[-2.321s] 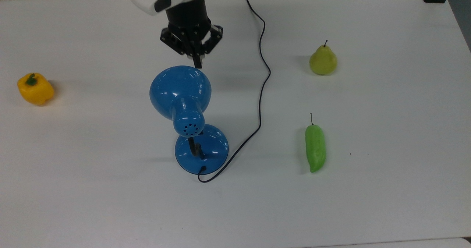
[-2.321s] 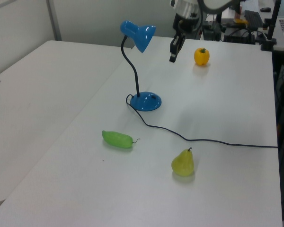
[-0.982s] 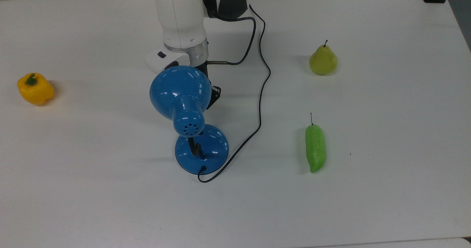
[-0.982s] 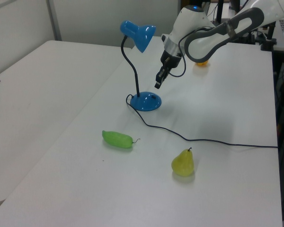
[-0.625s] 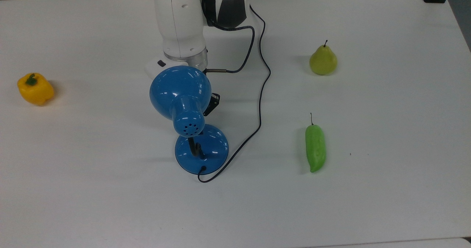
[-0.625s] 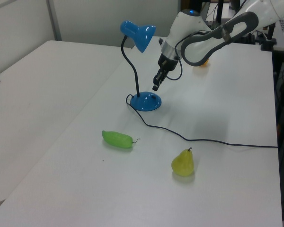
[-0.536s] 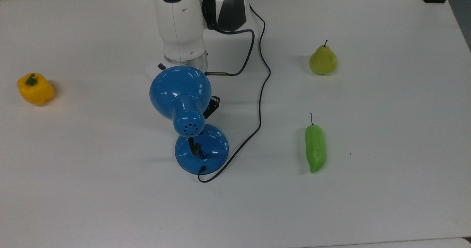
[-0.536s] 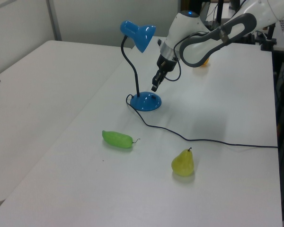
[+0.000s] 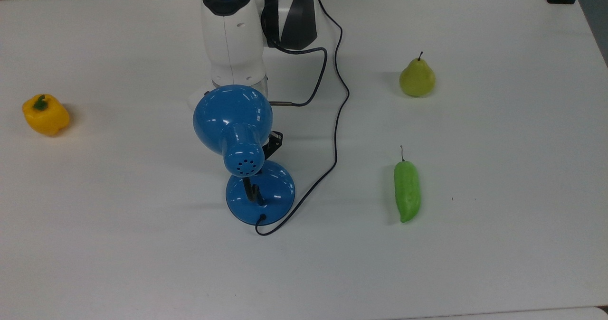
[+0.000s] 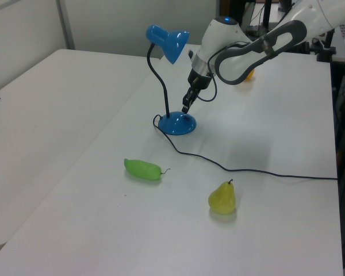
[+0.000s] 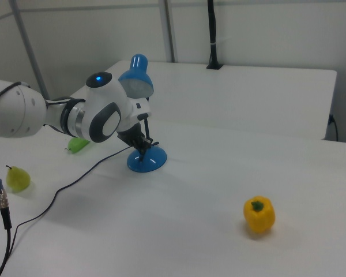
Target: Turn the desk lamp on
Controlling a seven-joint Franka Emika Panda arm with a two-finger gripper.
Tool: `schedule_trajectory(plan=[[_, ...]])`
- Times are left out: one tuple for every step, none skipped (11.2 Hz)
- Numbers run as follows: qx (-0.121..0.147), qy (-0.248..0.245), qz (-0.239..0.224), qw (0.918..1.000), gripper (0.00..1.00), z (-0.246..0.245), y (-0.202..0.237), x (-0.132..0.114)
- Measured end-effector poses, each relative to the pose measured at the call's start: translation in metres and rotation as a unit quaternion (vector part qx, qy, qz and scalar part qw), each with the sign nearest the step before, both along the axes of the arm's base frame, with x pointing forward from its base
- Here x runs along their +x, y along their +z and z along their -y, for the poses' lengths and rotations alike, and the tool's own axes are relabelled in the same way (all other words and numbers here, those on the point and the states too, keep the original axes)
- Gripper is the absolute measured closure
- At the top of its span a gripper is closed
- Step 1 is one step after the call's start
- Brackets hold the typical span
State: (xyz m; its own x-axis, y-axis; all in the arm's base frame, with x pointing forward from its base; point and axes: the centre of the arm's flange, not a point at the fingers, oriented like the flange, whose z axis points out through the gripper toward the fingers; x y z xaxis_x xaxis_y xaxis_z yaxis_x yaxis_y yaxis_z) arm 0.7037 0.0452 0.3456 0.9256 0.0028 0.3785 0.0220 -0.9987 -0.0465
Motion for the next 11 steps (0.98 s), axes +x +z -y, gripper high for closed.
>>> schedule_trajectory(plan=[[0.000, 0.000, 0.000, 1.0000, 0.99, 0.000, 0.000, 0.000], [0.000, 0.000, -0.001, 1.0000, 0.99, 0.000, -0.001, 0.000], [-0.001, 0.000, -0.001, 1.0000, 0.99, 0.000, -0.002, 0.000], [-0.003, 0.002, -0.003, 1.0000, 0.99, 0.000, -0.004, 0.000], [-0.005, 0.004, -0.004, 1.0000, 0.99, -0.001, -0.007, 0.000], [-0.006, 0.004, -0.006, 1.0000, 0.99, -0.001, -0.010, 0.000], [-0.006, 0.005, -0.007, 0.9999, 0.99, -0.002, -0.010, 0.000], [-0.006, 0.005, -0.007, 0.9999, 0.99, -0.002, -0.010, 0.000], [-0.006, 0.006, -0.007, 0.9999, 0.99, -0.003, -0.010, 0.000], [-0.006, 0.006, -0.007, 0.9999, 0.99, -0.003, -0.010, 0.000], [-0.007, 0.007, -0.007, 0.9999, 0.99, -0.004, -0.010, 0.000]])
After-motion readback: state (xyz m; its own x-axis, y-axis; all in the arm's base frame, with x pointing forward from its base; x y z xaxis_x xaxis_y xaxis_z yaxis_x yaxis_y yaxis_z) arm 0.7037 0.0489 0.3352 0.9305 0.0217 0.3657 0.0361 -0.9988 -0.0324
